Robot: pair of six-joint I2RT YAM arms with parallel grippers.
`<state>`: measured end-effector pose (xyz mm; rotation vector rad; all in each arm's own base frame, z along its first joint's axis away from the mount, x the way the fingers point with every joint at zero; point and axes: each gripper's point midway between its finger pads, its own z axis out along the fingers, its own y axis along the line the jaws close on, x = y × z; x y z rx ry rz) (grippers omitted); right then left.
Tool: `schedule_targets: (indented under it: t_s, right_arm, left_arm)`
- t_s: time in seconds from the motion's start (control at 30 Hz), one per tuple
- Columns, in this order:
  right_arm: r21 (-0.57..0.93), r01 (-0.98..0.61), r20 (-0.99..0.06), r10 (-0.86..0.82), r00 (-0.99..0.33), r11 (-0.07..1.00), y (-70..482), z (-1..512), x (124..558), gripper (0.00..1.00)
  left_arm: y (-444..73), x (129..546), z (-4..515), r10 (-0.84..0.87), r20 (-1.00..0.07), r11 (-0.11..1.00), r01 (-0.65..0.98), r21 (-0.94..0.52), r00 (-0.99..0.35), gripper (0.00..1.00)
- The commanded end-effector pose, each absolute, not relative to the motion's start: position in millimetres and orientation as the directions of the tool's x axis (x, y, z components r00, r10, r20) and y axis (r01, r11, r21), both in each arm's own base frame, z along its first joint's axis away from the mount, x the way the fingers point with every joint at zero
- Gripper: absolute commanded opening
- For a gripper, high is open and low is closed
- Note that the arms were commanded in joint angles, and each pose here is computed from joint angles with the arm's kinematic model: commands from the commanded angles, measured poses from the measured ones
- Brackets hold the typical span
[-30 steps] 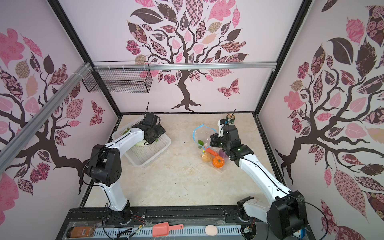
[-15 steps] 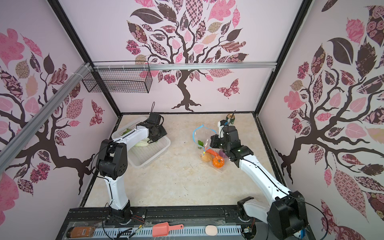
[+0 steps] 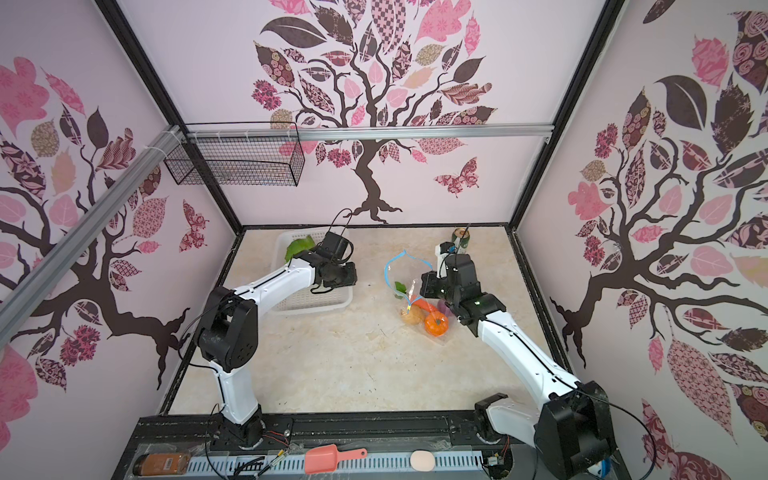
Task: Place the food in the zip-top bag and seal the zipper
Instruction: 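Lower the left gripper onto the wrinkled orange roll and close on it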
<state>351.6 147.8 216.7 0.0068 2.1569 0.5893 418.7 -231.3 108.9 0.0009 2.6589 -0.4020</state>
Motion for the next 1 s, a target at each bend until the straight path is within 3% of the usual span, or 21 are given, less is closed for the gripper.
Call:
schedule_targets:
  t_s: [0.0,0.07,0.17,0.23,0.4,0.6,0.97]
  right_arm:
    - [0.411,-0.218,-0.781,0.218,-0.586,0.885,145,231,349,0.00]
    - [0.411,-0.218,-0.782,0.219,-0.584,0.885,144,232,350,0.00]
    - [0.415,-0.222,-0.781,0.221,-0.584,0.882,146,232,350,0.00]
    - [0.418,-0.225,-0.780,0.221,-0.586,0.880,147,232,351,0.00]
    - [0.425,-0.228,-0.776,0.222,-0.590,0.876,149,231,351,0.00]
    - [0.433,-0.241,-0.782,0.229,-0.580,0.868,149,236,348,0.00]
    - [0.436,-0.249,-0.786,0.231,-0.574,0.865,148,243,342,0.00]
  left_arm:
    - [-224,390,105,0.009,-0.395,0.956,0.125,-0.267,-0.919,0.39]
    - [-220,377,103,0.037,-0.385,0.956,0.144,-0.254,-0.922,0.44]
    - [-207,367,112,0.035,-0.387,0.968,0.128,-0.218,-0.921,0.60]
    - [-201,368,124,0.018,-0.418,0.971,0.115,-0.207,-0.908,0.63]
    - [-194,393,163,-0.045,-0.526,0.966,0.099,-0.241,-0.849,0.66]
    - [-164,454,191,-0.219,-0.597,0.947,-0.020,-0.320,-0.772,0.65]
    - [-149,539,169,-0.240,-0.613,0.960,-0.092,-0.263,-0.753,0.64]
